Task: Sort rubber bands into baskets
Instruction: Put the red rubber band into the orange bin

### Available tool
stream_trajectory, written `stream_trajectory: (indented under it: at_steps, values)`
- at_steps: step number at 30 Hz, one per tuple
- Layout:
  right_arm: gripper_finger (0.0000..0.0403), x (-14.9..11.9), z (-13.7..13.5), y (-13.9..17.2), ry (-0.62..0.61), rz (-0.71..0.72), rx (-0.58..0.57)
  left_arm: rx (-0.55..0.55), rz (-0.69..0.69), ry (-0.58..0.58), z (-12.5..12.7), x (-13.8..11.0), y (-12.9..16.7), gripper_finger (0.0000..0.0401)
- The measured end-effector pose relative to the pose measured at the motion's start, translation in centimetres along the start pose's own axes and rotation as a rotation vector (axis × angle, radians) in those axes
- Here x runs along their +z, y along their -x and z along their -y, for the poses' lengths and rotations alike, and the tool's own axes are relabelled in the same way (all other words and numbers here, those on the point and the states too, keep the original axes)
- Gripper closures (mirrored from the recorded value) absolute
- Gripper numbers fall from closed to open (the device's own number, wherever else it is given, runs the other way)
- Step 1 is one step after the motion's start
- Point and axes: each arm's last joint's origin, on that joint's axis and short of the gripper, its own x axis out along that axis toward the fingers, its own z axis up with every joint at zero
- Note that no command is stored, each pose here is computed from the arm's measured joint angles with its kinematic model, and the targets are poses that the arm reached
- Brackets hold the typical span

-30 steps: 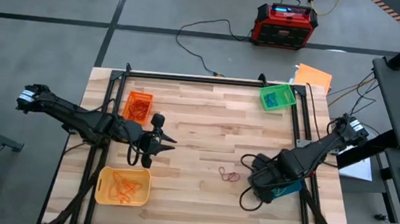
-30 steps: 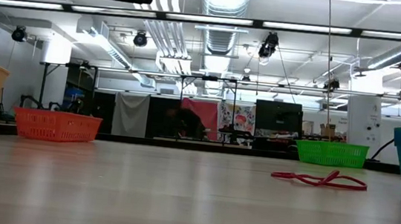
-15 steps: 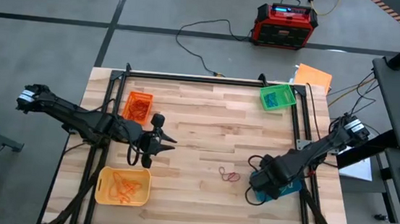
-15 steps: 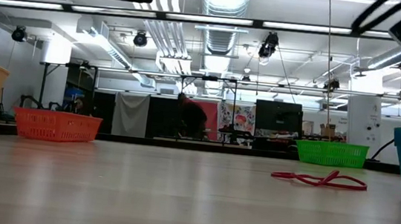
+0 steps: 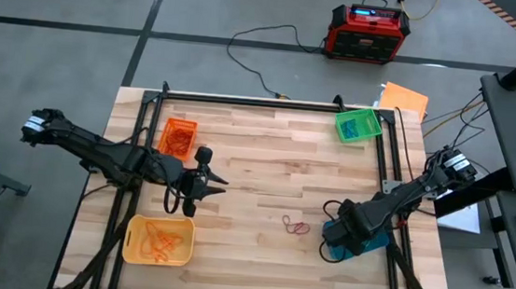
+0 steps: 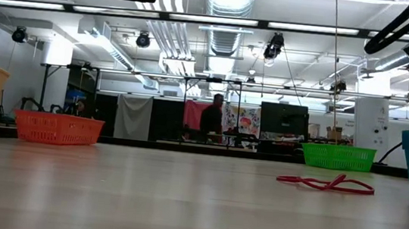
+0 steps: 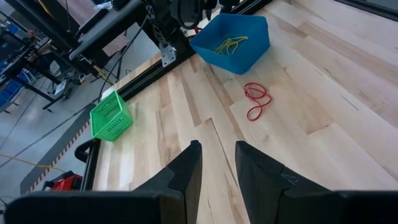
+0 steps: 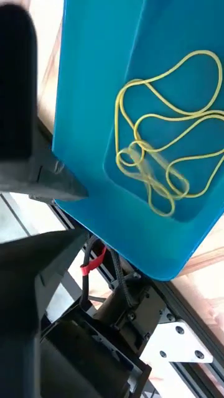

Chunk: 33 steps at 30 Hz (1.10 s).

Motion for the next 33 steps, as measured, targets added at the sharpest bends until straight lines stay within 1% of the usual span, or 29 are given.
stream_trajectory:
  at_steps: [5, 9, 11, 13, 15, 17, 18, 20, 22, 26, 30, 33]
  values:
    - [0.0277, 0.0, -0.1, 0.5, 0.003, 0.024, 0.014, 0.000, 0.000, 0.000, 0.0, 0.0, 0.0, 0.0319]
    - [0.0251, 0.1, -0.3, 1.9, -0.001, 0.123, 0.037, 0.000, 0.000, 0.013, 0.0, 0.0, 0.0, 0.0319]
    - [0.0243, 0.1, -0.4, 2.9, -0.009, 0.182, 0.054, -0.006, 0.002, 0.042, 0.0, 0.0, 0.0, 0.0319]
    - [0.0238, 0.1, -0.5, 3.8, -0.010, 0.246, 0.070, -0.056, 0.015, 0.053, 0.3, 0.0, -0.3, 0.0319]
    - [0.0234, 0.1, -0.5, 4.9, -0.013, 0.322, 0.085, -0.131, 0.036, 0.054, 0.7, 0.0, -0.9, 0.0319]
    - [0.0231, 0.1, -0.4, 6.0, -0.004, 0.419, 0.090, -0.181, 0.070, 0.055, 1.1, 0.1, -1.8, 0.0319]
    - [0.0230, 0.1, -0.4, 6.6, 0.000, 0.470, 0.091, -0.182, 0.078, 0.057, 1.3, 0.1, -2.4, 0.0319]
    - [0.0226, 0.2, -0.3, 7.6, 0.022, 0.572, 0.092, -0.169, 0.097, 0.049, 1.6, 0.2, -3.8, 0.0319]
    - [0.0222, 0.2, -0.3, 8.6, 0.052, 0.675, 0.100, -0.156, 0.118, 0.013, 2.0, 0.1, -5.2, 0.0319]
    - [0.0215, 0.3, -0.4, 10.2, 0.134, 0.864, 0.145, -0.134, 0.199, -0.022, 2.3, -0.3, -7.9, 0.0319]
    - [0.0208, 0.6, -0.1, 11.4, 0.216, 1.011, 0.196, -0.164, 0.288, 0.012, 1.5, -1.8, -10.8, 0.0319]
    - [0.0204, 0.9, 0.4, 12.1, 0.260, 1.091, 0.231, -0.155, 0.267, 0.054, 1.2, -3.2, -12.7, 0.0319]
